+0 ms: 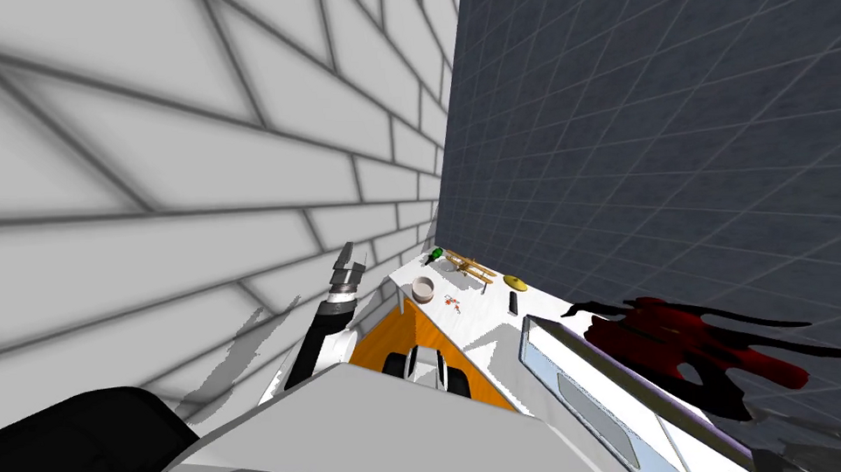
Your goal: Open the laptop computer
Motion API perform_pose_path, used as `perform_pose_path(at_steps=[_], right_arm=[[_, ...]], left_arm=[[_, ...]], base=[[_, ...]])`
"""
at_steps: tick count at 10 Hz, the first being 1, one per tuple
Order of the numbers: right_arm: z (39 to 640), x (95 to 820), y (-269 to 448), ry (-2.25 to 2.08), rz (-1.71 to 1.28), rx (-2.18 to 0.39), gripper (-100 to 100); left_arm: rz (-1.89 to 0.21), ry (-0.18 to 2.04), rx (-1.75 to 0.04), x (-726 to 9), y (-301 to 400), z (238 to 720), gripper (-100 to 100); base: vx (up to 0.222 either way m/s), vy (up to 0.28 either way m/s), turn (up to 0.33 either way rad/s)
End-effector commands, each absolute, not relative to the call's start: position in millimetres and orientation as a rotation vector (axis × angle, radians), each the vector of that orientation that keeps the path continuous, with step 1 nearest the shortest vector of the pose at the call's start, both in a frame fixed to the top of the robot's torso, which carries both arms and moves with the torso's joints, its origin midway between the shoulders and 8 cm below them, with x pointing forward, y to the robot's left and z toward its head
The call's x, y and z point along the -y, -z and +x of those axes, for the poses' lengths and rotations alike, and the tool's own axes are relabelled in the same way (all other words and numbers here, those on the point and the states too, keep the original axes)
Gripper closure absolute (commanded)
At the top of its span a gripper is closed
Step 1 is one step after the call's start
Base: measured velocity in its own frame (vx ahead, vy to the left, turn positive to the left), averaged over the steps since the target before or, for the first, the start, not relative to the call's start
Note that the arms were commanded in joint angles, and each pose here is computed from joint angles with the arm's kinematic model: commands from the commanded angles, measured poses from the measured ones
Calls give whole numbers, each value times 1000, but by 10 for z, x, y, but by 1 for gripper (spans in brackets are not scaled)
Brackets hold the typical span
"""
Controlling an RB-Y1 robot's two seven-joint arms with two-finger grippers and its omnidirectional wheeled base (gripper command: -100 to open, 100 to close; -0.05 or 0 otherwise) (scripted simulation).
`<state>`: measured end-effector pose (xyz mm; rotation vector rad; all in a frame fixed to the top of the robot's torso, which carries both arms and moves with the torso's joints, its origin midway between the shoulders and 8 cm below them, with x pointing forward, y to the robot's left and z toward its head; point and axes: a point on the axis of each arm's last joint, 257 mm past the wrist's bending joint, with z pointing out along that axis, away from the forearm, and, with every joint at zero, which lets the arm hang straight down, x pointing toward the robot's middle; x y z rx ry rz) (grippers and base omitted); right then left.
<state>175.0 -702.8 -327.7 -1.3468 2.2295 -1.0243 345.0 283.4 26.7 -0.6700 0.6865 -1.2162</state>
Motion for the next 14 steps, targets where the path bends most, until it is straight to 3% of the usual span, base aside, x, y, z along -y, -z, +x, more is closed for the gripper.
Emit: perform_pose_path(at_steps=[1,3,4,13,14], right_arm=[[1626,6689,3577,981,-1428,-2200,100],[1623,6317,3780,905,-1479,-2166,100],[1751,6487,3540,935,-1468,-2155,-100],[2071,6618,3056,930,-1534,-2096,-100],[2079,6616,3048,929,-1534,-2095,0]], left_arm=[[-670,1216,-687,-2834,-267,3450,0],[-670,1215,-687,-2836,-266,3449,0],[-670,1216,-687,-2835,-266,3450,0],[-670,1216,-686,-2834,-267,3450,0],[-670,1216,-686,-2834,-268,3450,0]], base=[[23,-137,-327],[97,-157,-362],[37,-5,-151],[7,45,-73],[2,6,3]])
